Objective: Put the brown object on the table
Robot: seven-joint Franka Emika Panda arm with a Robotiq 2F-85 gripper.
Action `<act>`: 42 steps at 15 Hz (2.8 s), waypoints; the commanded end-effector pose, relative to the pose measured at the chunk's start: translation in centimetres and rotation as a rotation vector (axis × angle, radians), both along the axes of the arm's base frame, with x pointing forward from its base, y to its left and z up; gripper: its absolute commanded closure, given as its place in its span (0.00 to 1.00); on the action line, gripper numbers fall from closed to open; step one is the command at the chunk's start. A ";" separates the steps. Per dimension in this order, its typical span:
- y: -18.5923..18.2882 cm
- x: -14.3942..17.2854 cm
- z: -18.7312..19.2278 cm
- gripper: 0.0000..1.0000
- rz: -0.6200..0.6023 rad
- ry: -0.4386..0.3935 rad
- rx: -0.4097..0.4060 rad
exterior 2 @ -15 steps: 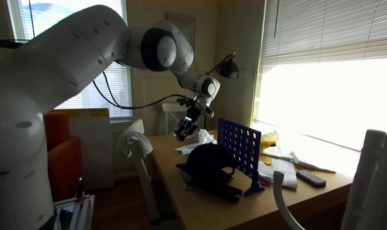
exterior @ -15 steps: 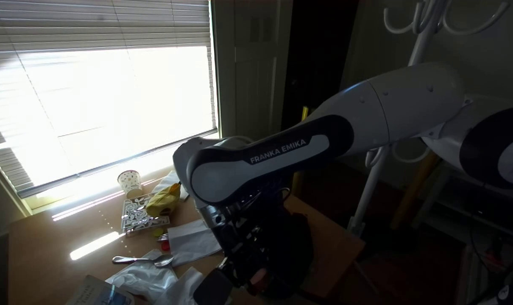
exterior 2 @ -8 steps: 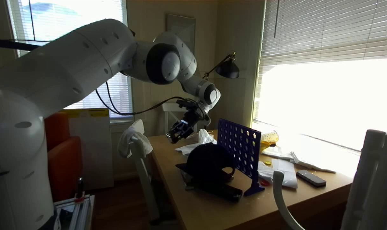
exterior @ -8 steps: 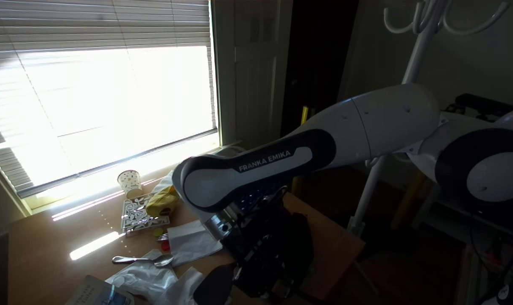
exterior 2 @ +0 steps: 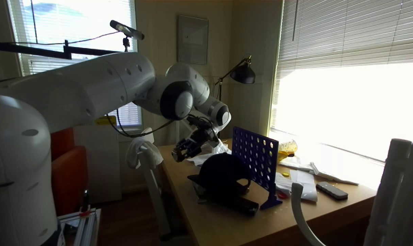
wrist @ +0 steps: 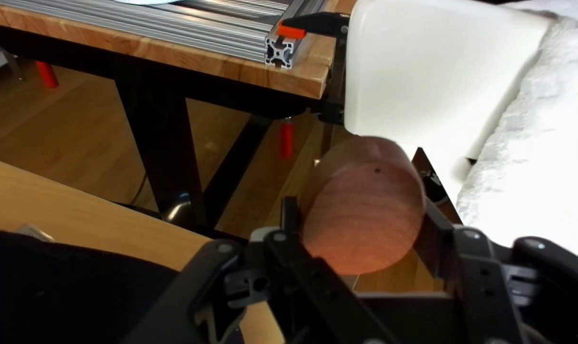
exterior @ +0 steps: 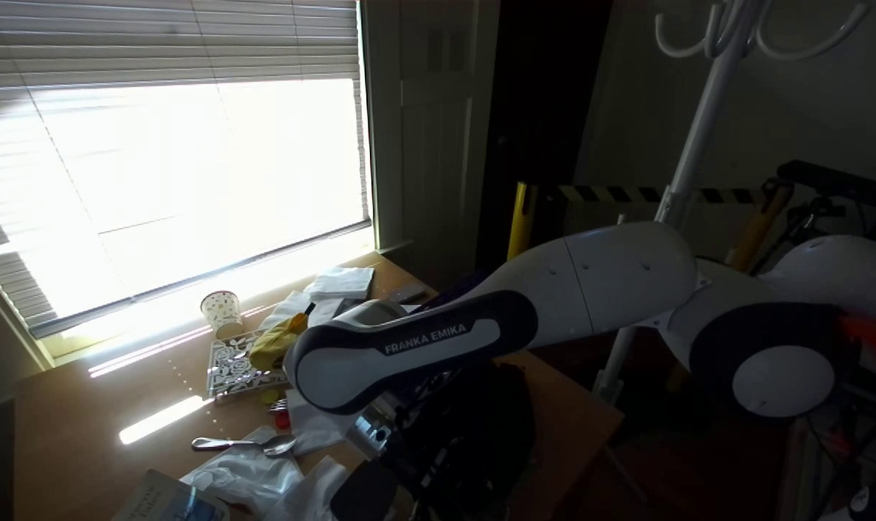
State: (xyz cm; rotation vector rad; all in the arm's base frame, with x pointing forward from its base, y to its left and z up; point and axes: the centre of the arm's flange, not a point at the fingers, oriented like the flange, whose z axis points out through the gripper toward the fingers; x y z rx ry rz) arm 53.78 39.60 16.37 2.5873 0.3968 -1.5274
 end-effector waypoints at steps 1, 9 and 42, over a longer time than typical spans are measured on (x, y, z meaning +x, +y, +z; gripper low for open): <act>3.7 4.1 -1.6 0.66 0.042 0.004 0.025; 4.2 4.7 -3.9 0.66 0.087 -0.005 0.023; 7.4 4.1 -8.6 0.66 0.196 -0.101 -0.024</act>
